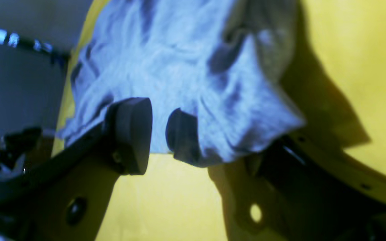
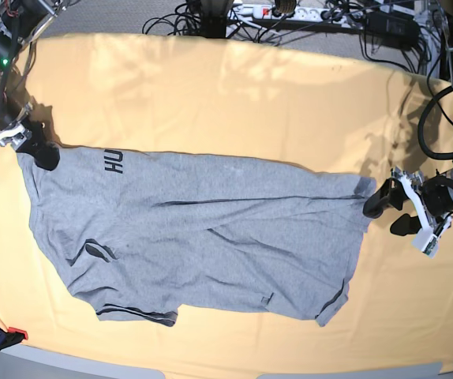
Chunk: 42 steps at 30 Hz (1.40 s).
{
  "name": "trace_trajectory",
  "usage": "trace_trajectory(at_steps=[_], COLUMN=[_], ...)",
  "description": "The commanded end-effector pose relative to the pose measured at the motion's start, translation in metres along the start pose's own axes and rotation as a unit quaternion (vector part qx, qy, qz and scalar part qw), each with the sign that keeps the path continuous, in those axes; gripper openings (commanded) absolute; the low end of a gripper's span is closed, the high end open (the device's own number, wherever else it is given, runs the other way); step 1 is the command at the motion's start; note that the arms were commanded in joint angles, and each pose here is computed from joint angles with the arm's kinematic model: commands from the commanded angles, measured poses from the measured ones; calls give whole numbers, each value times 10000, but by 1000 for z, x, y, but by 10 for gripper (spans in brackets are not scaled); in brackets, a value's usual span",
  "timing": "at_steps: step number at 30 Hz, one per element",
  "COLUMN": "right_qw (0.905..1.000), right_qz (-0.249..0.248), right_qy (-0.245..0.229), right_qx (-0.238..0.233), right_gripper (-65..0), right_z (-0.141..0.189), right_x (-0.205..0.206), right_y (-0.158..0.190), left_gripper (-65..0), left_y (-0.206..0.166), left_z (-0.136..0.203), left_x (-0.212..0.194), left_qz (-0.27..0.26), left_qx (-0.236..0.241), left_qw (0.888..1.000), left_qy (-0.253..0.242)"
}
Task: Layout the t-shirt on the table in an organized manner, then fold the t-shirt properly
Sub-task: 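Pull the shirt edge with the right gripper, exposing the printed letters, then regrasp the shirt edge with the left gripper near the sleeve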
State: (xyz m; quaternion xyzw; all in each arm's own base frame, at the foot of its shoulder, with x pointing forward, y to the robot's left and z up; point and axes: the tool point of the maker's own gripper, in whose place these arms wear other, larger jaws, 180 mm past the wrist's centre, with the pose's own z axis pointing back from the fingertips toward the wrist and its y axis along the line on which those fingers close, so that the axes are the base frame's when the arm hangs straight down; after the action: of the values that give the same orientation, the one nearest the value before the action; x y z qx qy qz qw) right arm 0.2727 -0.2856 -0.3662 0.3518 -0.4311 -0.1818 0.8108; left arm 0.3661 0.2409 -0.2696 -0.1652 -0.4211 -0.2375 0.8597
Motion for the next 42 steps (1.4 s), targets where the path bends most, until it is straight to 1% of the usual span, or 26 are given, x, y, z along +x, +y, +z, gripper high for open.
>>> trace_trajectory(at_steps=[1,3,4,5,7,8,9,11,12,15,16,17,21,24,25,30,34,36,39,42], right_qw=[9999,9998,9998,9998,9996,9995,9994,9991,9990,9987,9987,9987,9987,9987,9987,9987,9987,9987,9987,9985], right_qz=[97,134,152,182,256,295,331,396,419,450,454,455,455,457,458,455,456,456,467,501], right_qy=[-115,-117,-119,-116,-95,-79,-44,42,67,149,162,162,164,157,154,151,148,149,153,151], right_qx=[82,69,58,36,-23,-50,-73,-115,-133,-162,-167,-168,-168,-166,-165,-157,-156,-156,-165,-187], right_gripper=[-226,-241,-270,-323,-475,-541,-572,-563,-527,-359,-314,-289,-286,-286,-286,-286,-286,-286,-286,-286], right_z=[1,1,2,4,7,9,11,14,16,18,18,18,18,18,18,18,18,18,19,20], right_x=[13,16,17,19,24,26,28,30,31,30,30,30,30,31,31,31,31,31,32,34], right_y=[5,5,4,3,1,0,-1,-2,-3,-4,-5,-5,-5,-4,-4,-4,-4,-4,-4,-5], left_gripper=[-166,-166,-166,-166,-166,-166,-166,-166,-166,-166,-166,-166,-166,-166,-166,-166,-166,-166,-166,-166], left_y=[6,6,7,10,17,23,28,40,45,56,58,60,62,53,47,17,12,7,-4,-18], left_z=[10,9,9,9,10,11,11,13,14,16,16,17,20,18,15,-3,-12,-18,-31,-47], left_x=[20,20,20,20,20,18,17,12,8,-1,-3,-7,-33,-57,-64,-76,-65,-62,-62,-64], left_qz=[-113,-111,-72,28,250,341,447,739,870,1229,1360,1499,1976,2323,2392,2467,2540,2545,2467,2202], left_qx=[66,69,97,170,376,517,673,1007,1166,1520,1601,1670,1864,1808,1734,1223,1170,1131,1038,980], left_qw=[9996,9996,9996,9995,9987,9978,9965,9920,9892,9807,9776,9744,9623,9556,9553,9612,9586,9583,9619,9695], left_qy=[-259,-262,-265,-271,-254,-226,-208,-195,-155,-88,-119,-148,-156,-121,-105,-149,-543,-647,-567,-435])
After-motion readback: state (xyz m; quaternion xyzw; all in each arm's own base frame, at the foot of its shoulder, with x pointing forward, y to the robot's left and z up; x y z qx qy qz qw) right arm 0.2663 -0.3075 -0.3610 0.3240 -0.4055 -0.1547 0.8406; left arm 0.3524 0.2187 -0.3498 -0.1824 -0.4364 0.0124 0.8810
